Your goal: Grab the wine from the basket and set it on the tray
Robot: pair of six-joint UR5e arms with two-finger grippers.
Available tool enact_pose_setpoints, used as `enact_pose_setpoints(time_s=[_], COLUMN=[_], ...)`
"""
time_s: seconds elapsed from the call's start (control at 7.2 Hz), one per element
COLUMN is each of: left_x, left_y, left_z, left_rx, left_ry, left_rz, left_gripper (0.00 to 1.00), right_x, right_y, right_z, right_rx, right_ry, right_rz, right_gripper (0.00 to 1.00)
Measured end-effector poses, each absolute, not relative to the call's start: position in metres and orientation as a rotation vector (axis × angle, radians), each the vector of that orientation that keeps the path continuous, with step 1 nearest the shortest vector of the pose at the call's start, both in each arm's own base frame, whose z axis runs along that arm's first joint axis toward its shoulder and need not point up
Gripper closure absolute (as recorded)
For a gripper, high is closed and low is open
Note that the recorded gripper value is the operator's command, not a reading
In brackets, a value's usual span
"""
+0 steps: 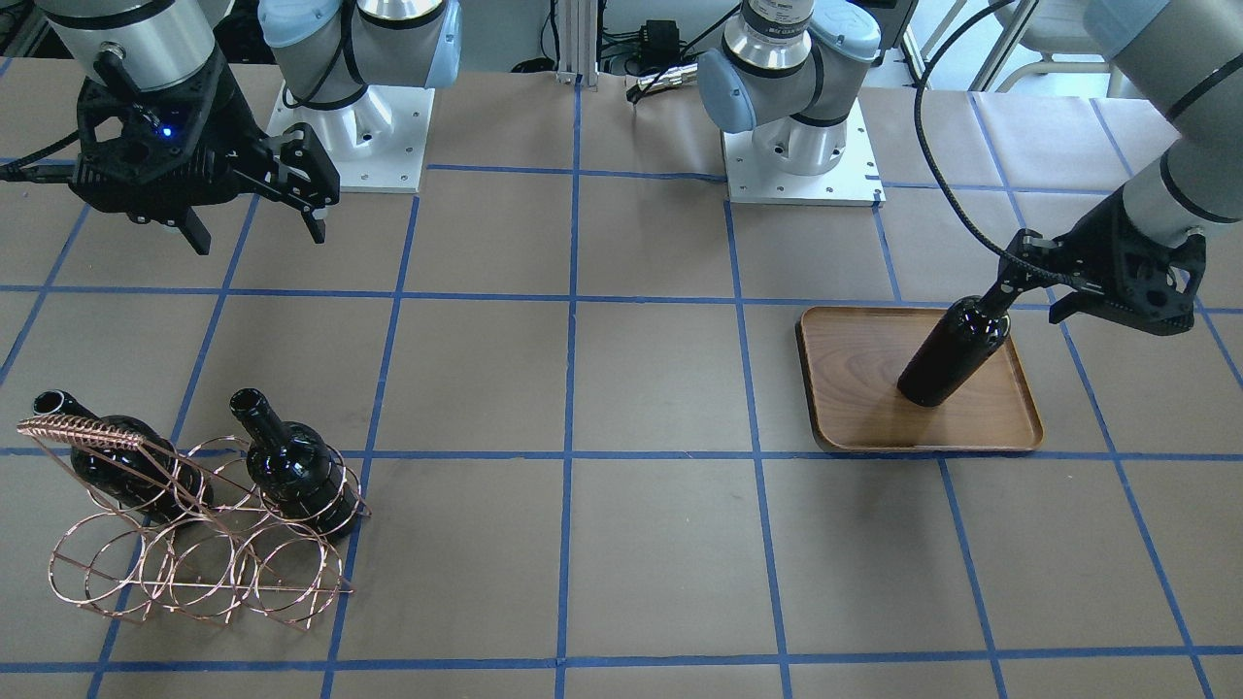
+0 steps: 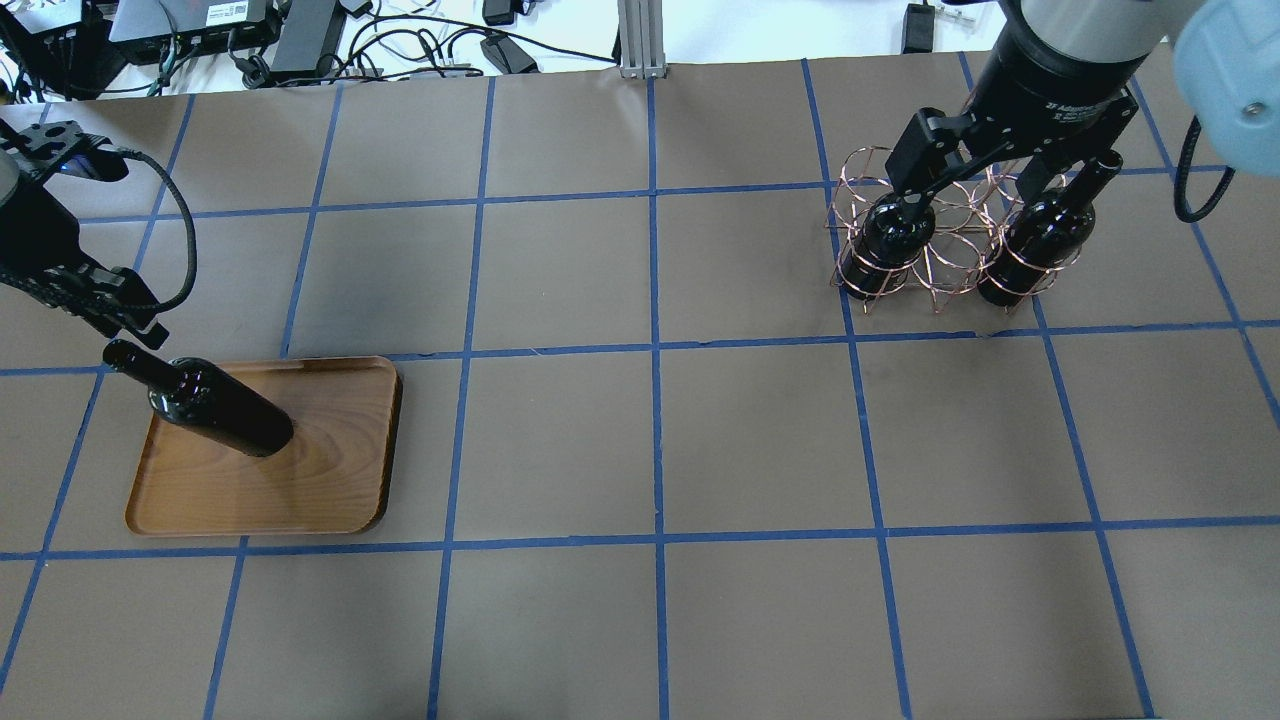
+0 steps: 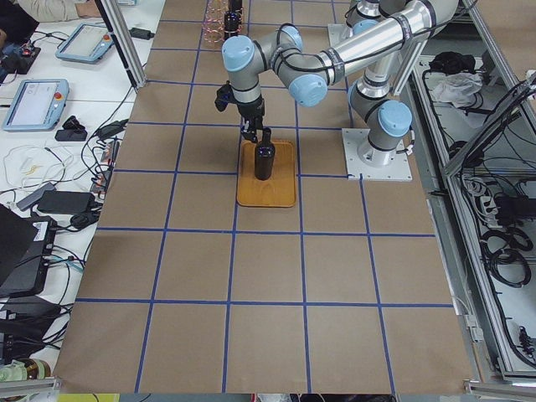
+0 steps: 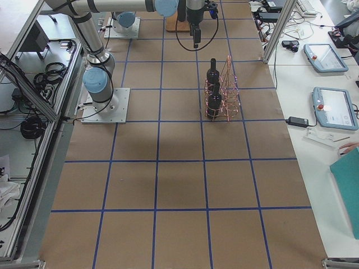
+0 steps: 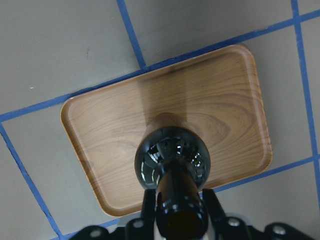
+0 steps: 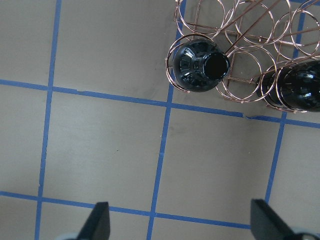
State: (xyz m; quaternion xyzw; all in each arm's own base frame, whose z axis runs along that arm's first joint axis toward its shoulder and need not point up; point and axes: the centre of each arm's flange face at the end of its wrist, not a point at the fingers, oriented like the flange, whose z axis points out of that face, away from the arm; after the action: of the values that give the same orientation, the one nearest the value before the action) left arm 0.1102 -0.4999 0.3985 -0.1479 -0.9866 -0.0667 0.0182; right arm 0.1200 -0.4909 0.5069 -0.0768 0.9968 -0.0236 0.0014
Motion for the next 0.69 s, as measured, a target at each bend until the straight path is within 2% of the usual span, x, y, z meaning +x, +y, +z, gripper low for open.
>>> enact_pose_setpoints(time_s=[0.42,0.69], left_x=[0.098,0.043], left_y=[-0.492,-0.493], left_z=[0.431,0.461], left_rx=[-0.352,-0.234], left_ry=[-3.103,-3.149], left_rz=[-0.191,-0.133], left_gripper=[0.00,0.00], right_x=[0.120,0.120], right_y=[-0.491,-0.491], right_z=[0.507,0.507], right_rx=[-0.243,-0.243], right_ry=[3.129,3.129], right_rz=[-0.074,-0.074], right_gripper=[0.00,0.00])
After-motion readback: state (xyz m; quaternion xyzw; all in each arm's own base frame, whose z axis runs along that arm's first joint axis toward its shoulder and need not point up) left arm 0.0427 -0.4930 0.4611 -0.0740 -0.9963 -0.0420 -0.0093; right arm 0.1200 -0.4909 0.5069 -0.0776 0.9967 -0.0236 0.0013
